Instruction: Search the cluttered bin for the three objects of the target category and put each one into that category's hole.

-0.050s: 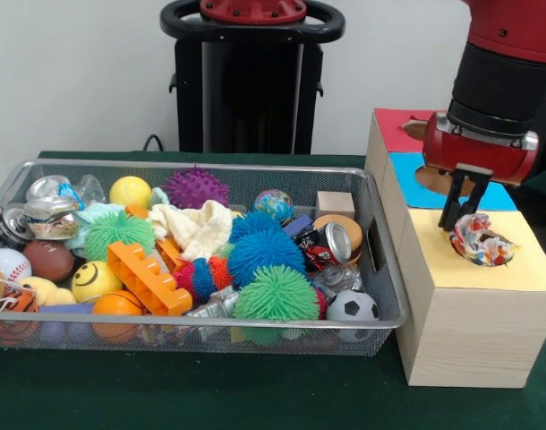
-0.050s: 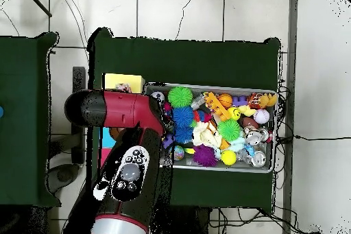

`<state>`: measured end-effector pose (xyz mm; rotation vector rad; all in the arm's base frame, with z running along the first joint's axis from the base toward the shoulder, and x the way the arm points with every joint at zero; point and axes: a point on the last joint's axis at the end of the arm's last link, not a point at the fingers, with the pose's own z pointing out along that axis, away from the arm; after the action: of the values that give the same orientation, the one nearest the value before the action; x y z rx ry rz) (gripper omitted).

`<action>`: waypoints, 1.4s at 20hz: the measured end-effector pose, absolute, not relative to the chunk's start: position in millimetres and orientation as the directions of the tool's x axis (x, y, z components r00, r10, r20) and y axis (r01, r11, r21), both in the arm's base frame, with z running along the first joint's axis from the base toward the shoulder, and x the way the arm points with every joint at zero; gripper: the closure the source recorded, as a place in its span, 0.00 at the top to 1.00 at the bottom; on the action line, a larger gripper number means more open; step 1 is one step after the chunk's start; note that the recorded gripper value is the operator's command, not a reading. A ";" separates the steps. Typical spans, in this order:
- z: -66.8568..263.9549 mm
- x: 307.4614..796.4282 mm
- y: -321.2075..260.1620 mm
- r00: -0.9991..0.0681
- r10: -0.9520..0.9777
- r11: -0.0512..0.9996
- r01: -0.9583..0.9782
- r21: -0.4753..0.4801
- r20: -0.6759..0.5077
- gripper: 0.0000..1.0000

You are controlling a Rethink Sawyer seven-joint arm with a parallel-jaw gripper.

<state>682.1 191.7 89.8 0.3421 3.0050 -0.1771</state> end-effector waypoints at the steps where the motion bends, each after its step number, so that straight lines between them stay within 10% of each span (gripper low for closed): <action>1: 89.5 682.1 191.6 -0.968 0.217 0.968 0.230 -0.103 -0.124 0.00; 28: 84.1 690.0 179.8 -0.939 0.338 0.941 0.338 0.006 -0.059 0.00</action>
<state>690.0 179.8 84.1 0.5295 3.0367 -0.0064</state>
